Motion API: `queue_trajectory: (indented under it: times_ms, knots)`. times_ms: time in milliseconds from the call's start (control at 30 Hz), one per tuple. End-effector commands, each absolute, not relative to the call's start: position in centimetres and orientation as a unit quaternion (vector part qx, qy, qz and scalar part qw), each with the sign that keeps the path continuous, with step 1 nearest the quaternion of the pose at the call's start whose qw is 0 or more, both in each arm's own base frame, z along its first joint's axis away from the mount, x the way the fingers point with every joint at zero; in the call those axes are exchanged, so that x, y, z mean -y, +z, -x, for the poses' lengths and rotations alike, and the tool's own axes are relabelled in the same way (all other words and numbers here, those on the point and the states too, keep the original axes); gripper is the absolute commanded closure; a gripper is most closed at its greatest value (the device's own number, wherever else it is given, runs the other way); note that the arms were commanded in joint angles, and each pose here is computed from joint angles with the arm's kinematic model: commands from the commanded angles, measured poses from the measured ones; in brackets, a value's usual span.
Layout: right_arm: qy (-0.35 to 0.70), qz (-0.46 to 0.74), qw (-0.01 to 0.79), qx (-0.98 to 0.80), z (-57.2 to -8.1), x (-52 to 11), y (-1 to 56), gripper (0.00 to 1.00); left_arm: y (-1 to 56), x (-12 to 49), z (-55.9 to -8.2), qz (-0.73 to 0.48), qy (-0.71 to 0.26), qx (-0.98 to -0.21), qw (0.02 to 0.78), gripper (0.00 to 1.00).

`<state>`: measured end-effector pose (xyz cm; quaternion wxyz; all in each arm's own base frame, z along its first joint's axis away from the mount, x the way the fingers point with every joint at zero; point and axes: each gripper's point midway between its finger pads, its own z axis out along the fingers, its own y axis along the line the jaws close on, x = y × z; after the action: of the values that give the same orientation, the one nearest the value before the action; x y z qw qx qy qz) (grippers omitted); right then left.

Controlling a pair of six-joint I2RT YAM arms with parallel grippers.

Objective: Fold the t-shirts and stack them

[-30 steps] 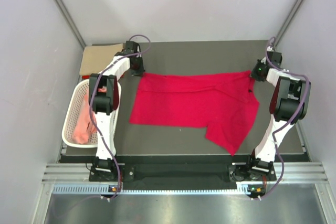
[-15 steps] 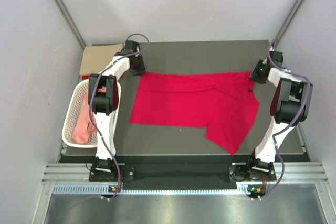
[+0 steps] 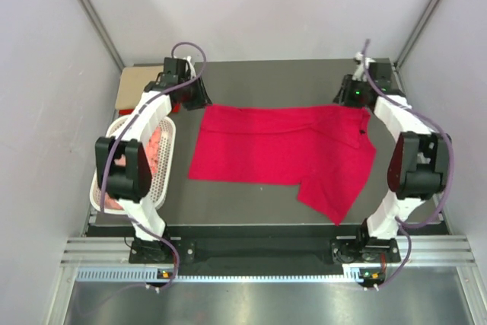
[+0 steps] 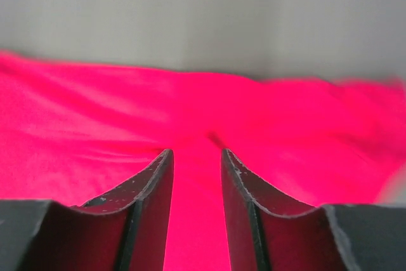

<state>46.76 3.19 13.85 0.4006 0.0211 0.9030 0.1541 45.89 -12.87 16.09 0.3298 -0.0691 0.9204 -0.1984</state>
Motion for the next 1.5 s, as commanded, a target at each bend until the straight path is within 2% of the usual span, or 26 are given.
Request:
queue_trajectory:
  times_ms: [0, 167, 333, 800, 1467]
  knots:
    - [0.182, 0.117, 0.375, -0.901, -47.6, -8.1, 12.5, 0.64, 19.3, 14.9, -43.0, 0.040, -0.267, -0.899, 0.345, 0.63]
    - [0.211, 0.163, 0.345, -0.900, -48.6, -9.3, 10.8, 0.64, 18.9, 16.0, -39.6, 0.034, -0.313, -0.889, 0.333, 0.62]
    - [0.208, 0.182, 0.304, -0.912, -47.5, -9.0, 8.0, 0.59, 18.0, 16.1, -38.1, 0.036, -0.322, -0.884, 0.338, 0.62]
    - [0.179, 0.186, 0.287, -0.922, -47.1, -8.0, 4.5, 0.56, 17.8, 16.8, -38.0, 0.028, -0.340, -0.881, 0.329, 0.63]
    - [0.188, 0.193, 0.303, -0.914, -48.0, -8.4, 5.0, 0.53, 17.6, 17.1, -37.9, 0.024, -0.340, -0.880, 0.330, 0.64]
